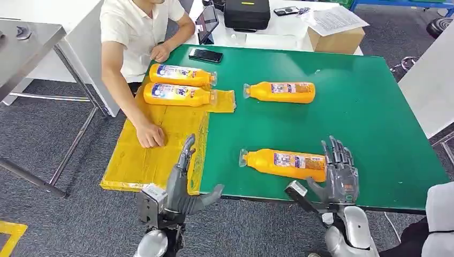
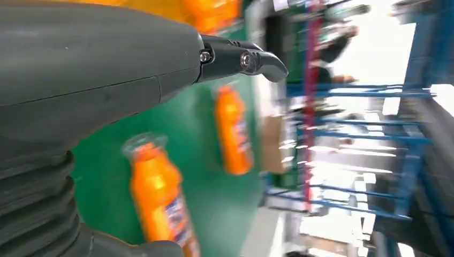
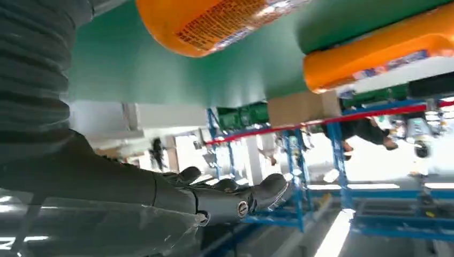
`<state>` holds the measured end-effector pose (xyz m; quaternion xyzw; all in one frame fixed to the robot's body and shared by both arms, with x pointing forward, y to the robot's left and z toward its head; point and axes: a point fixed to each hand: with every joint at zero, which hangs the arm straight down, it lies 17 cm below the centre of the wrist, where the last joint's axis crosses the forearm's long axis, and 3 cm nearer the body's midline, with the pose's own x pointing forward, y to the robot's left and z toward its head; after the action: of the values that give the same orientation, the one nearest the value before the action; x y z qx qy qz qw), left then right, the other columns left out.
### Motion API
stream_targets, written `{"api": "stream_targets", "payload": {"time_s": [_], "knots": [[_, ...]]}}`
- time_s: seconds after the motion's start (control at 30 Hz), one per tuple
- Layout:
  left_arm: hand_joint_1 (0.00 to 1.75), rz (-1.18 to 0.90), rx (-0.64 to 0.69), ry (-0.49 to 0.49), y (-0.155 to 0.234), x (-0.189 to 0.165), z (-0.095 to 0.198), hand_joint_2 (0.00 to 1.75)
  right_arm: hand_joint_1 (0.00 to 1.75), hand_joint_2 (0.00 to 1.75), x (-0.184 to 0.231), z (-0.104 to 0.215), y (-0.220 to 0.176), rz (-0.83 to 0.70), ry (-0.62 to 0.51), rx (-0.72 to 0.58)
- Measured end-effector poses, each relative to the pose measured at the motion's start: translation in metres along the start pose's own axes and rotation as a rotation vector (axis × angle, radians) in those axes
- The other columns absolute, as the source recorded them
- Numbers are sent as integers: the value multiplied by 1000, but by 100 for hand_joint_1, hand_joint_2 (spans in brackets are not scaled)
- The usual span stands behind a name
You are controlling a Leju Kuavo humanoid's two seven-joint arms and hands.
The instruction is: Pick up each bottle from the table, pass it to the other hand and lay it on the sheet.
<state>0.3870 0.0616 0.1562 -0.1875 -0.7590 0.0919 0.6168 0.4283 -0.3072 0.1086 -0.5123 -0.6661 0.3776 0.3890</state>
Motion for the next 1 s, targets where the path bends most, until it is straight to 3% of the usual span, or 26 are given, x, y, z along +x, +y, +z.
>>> {"api": "stream_targets", "payload": {"time_s": [0.33,0.63,1.0], "knots": [[0,73,37,176,0,-38,4,175,0,175,-27,13,46,-22,59,150],[0,52,44,199,1,-48,6,175,0,175,-45,27,64,8,76,239],[0,-169,6,-13,-15,-8,-6,175,0,175,-51,24,69,9,54,249]]}}
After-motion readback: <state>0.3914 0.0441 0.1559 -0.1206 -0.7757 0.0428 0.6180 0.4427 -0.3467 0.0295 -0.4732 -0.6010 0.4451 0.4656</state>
